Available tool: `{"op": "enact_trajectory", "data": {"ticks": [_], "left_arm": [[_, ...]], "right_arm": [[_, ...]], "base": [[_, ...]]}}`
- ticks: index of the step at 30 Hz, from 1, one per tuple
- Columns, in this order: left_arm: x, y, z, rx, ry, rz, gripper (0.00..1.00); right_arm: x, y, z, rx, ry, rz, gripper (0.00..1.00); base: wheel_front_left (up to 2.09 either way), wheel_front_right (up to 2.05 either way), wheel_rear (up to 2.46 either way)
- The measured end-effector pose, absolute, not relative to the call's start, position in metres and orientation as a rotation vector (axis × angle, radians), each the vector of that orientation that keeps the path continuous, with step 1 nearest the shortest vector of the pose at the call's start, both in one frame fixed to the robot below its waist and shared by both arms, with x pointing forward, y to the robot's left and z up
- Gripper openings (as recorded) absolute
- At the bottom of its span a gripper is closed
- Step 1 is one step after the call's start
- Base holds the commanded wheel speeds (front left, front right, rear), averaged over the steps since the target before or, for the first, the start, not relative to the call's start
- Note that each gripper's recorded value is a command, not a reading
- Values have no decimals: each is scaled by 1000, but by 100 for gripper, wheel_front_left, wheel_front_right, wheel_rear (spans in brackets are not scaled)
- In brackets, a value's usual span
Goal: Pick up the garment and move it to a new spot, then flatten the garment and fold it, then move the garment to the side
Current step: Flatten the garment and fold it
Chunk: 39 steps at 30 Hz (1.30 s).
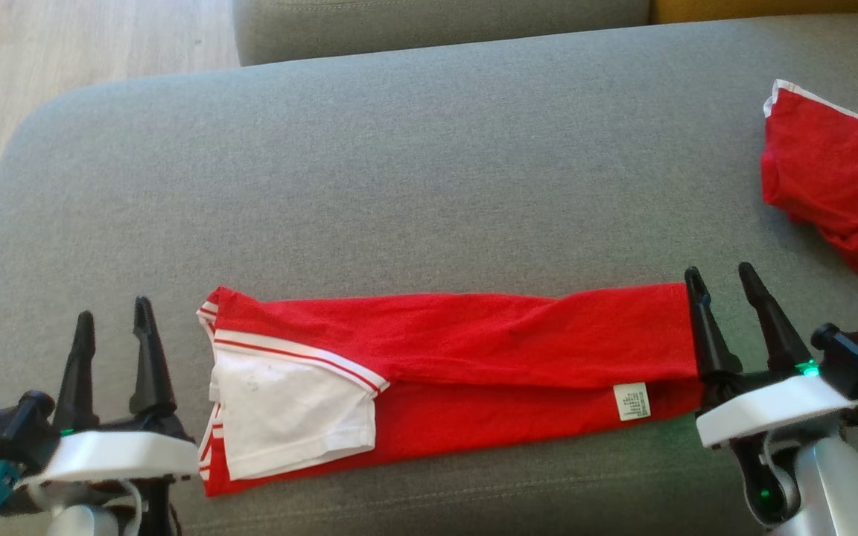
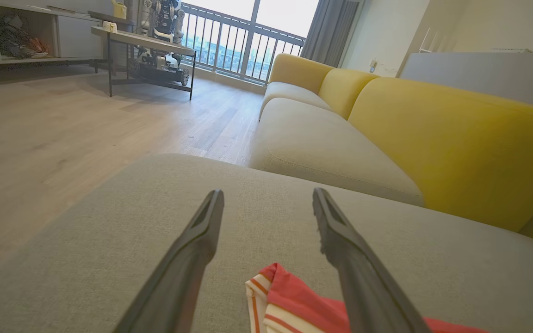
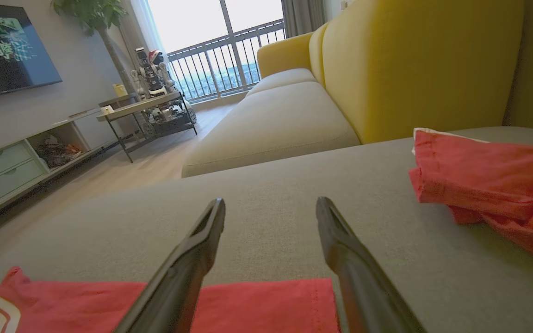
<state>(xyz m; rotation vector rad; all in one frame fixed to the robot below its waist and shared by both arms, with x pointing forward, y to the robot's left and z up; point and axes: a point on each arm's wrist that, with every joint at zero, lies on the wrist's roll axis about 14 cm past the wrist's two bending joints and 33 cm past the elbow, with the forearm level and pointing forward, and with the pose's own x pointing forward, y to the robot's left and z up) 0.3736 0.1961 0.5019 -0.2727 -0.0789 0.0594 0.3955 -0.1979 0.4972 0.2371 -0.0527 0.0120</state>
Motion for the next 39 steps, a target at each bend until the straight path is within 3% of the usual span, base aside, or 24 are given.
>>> {"op": "enact_trajectory", "data": {"ticks": [10,23,32,33,34,35,39], "left_arm": [[373,195,487,-226,-31,37,100],[380,192,481,-219,-16,26,100],[382,197,482,-218,-22,38,100],[382,197,483,-219,-23,34,100],[383,197,483,-219,-25,35,100],[383,197,484,-219,-26,35,100],[383,200,485,-218,-29,42,100]], "right_arm": [[380,-214,420,283,250,-88,100],[384,-204,372,367,448,-111,100],[394,-197,365,362,488,-95,100],[394,-195,363,364,495,-93,95],[394,-195,363,368,498,-93,31],[395,-195,363,376,496,-97,0],[397,-194,363,379,490,-97,0]], "base": [[0,0,0],[0,0,0],[0,0,0],[0,0,0],[0,0,0],[0,0,0],[0,0,0]]}}
